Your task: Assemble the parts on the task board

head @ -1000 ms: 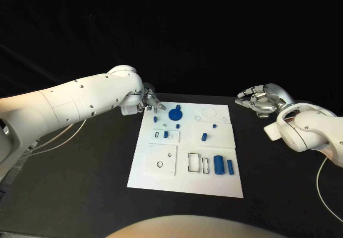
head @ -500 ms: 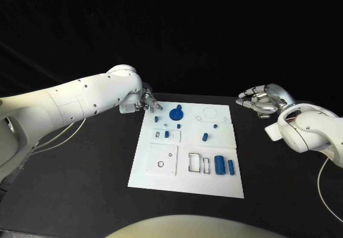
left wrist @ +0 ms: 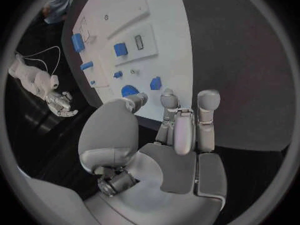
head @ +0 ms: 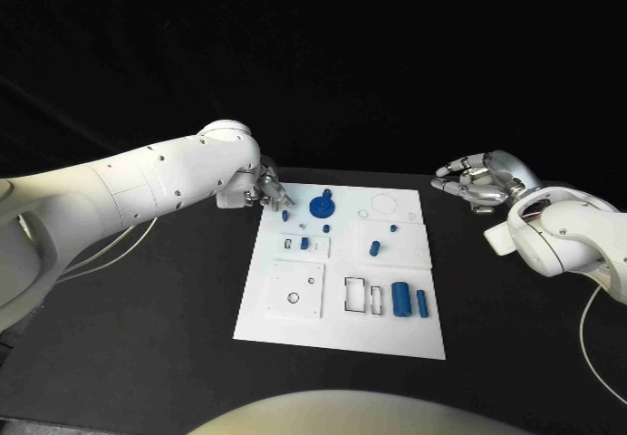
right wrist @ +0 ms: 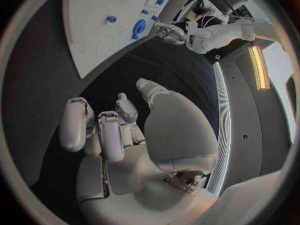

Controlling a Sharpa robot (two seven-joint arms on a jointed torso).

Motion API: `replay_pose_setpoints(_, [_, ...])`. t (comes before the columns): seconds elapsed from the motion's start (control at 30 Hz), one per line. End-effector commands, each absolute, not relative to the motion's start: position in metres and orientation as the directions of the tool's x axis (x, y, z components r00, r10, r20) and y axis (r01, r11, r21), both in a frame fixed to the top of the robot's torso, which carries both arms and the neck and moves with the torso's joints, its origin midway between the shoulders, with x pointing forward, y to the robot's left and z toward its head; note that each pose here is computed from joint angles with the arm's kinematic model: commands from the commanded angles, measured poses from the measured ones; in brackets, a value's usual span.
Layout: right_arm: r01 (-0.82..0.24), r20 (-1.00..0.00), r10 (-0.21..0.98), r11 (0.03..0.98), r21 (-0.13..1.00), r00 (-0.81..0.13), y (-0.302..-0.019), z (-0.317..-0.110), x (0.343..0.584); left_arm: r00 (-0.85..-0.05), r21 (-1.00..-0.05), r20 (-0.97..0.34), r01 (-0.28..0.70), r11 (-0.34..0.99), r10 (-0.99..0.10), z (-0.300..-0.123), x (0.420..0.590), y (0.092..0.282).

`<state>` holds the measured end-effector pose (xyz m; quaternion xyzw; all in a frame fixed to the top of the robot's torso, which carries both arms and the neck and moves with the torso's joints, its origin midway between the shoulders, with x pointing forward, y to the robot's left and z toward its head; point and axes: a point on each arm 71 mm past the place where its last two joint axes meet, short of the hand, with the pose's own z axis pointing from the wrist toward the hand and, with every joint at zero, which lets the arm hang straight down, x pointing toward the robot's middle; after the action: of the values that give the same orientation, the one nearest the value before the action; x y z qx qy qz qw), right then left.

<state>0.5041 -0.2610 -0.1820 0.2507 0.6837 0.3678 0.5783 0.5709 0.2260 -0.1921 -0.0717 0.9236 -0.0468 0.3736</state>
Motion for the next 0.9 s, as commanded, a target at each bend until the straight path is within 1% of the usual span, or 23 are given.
replay_pose_setpoints(0.03, [-0.093, -0.61, 0.765, 0.605, 0.791, -0.207, -0.2599, -0.1817, 0.5041, -0.748, -0.145, -0.646, -0.071, 0.987, -0.149, -0.195, 0.5678, 0.2214])
replay_pose_setpoints(0.43, [-0.093, -0.609, 0.765, 0.605, 0.791, -0.209, -0.2594, -0.1818, 0.5043, -0.755, -0.154, -0.639, -0.06, 0.986, -0.146, -0.1959, 0.5663, 0.2186])
replay_pose_setpoints(0.9, [-0.093, -0.609, 0.765, 0.605, 0.791, -0.21, -0.2588, -0.1819, 0.5044, -0.744, -0.17, -0.647, -0.073, 0.983, -0.167, -0.1962, 0.5683, 0.2193])
